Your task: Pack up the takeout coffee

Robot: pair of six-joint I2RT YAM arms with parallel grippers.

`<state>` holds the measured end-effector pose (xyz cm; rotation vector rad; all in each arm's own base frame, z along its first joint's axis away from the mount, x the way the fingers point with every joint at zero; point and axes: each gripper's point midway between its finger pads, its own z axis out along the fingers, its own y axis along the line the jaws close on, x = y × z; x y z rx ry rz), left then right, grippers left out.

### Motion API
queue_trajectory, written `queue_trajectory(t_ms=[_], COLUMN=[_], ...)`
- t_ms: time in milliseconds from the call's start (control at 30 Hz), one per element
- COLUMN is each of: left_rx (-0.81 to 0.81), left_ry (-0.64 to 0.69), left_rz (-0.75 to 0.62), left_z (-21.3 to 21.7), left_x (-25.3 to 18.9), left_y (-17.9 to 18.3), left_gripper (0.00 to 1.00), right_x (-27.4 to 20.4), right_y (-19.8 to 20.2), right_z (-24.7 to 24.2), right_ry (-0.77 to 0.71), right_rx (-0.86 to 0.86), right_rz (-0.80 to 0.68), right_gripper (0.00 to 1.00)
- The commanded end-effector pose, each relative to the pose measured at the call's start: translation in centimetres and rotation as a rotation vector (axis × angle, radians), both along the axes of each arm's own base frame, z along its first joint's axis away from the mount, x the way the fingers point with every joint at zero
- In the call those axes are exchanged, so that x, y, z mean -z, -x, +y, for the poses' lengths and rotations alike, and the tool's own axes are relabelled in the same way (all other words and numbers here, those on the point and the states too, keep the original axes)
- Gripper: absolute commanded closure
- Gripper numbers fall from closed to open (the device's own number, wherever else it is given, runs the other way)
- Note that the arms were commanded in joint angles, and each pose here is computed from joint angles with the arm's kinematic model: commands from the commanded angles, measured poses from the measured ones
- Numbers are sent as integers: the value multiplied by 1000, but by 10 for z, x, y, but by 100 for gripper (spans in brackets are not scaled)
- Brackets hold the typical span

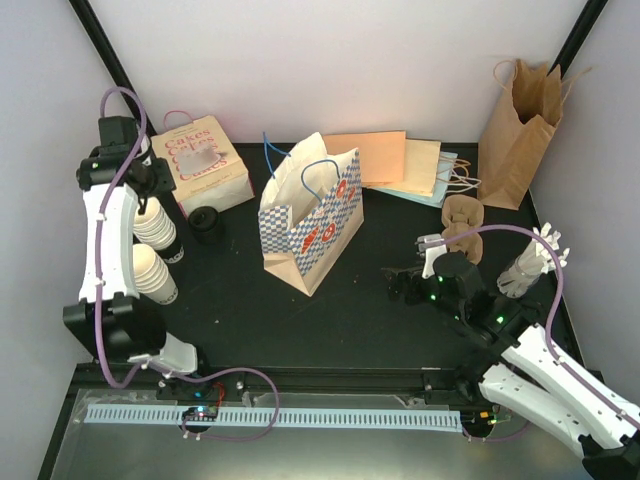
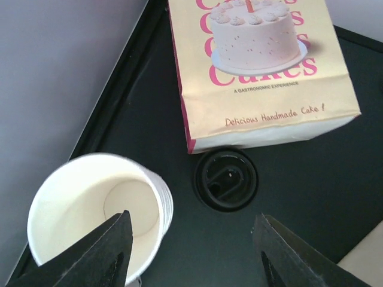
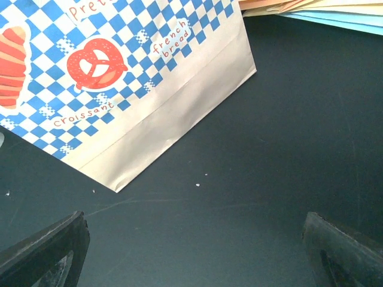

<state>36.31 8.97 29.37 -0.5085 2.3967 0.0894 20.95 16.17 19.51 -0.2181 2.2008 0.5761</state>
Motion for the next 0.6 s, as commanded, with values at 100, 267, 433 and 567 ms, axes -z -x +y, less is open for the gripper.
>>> queue_trajectory(t_ms=[100,267,433,567], left_rx=[-30,-42,-34,-48], left_ry=[-73,-48,-1,-22], left_rz=[104,204,277,263], left_z=[27,32,26,29], left_x=[13,39,67,67], left_y=[-20,-17,-12,-9], left_gripper=[44,53,67,69], right_x=[-12,-12,-10,-8], right_y=[1,1,1,0], right_z=[4,6,8,9], right_ry=[-31,-29,-24,-19], right_rx=[-33,-42,-51,-53], right_rz=[-35,-36,-31,-25], right_gripper=[0,0,0,0])
